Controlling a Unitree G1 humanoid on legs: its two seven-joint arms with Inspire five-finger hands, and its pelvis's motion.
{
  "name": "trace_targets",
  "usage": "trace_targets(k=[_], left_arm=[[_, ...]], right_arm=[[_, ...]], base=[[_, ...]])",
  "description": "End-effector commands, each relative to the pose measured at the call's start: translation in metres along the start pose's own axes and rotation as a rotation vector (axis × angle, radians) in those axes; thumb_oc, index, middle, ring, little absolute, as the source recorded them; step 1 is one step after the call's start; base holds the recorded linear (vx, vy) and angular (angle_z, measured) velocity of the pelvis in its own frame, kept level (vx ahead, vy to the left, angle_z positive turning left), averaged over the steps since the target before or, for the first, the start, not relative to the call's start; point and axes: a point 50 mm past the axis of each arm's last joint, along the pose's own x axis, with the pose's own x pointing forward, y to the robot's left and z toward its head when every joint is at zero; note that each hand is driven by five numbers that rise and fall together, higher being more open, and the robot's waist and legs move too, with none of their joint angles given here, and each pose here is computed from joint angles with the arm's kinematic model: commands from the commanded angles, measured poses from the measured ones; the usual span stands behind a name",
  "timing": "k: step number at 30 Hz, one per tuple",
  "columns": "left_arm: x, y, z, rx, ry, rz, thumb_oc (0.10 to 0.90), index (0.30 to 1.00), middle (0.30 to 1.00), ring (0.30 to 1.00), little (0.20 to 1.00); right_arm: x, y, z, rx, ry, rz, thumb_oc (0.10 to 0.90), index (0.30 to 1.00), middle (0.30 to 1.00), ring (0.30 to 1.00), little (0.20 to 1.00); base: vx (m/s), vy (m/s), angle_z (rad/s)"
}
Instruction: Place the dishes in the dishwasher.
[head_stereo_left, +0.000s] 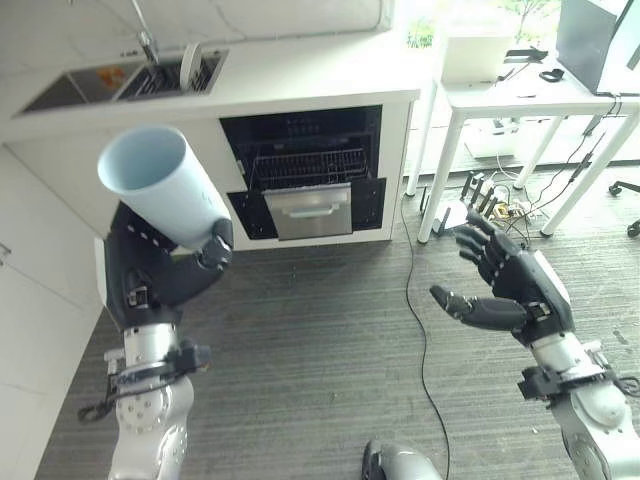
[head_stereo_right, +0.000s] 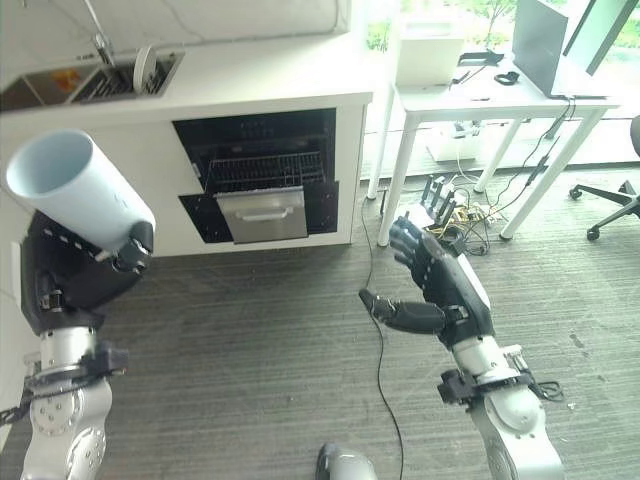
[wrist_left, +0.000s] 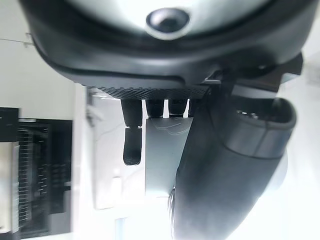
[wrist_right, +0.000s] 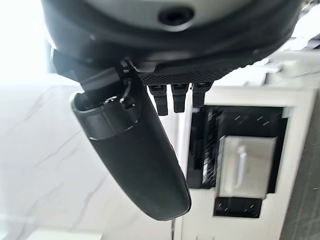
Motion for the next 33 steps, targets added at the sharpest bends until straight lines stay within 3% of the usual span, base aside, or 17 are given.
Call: trace_targets(k=[1, 22, 33], left_arm=[[0.020, -0.008, 0.052, -0.050, -0.344, -0.067, 0.400, 0.300, 0.300, 0.300, 0.300], [0.043, -0.021, 0.058, 0.081, -0.380, -0.148, 0.400, 0.300, 0.300, 0.300, 0.300], [0.036, -0.027, 0.058, 0.026, -0.369, -0.206, 0.400, 0.300, 0.300, 0.300, 0.300]], right_arm=[[0.019, -0.005, 0.048, -0.065, -0.277, 0.032, 0.800, 0.900, 0.900, 0.900, 0.900], [0.019, 0.008, 0.053, -0.022, -0.336, 0.019, 0.800, 0.900, 0.900, 0.900, 0.900], [0.010, 0.007, 0.052, 0.003, -0.335, 0.049, 0.800, 0.900, 0.900, 0.900, 0.900]], base=[[0.11, 0.226, -0.02], [0.19, 0.307, 0.05], [0.30, -0.202, -0.02]])
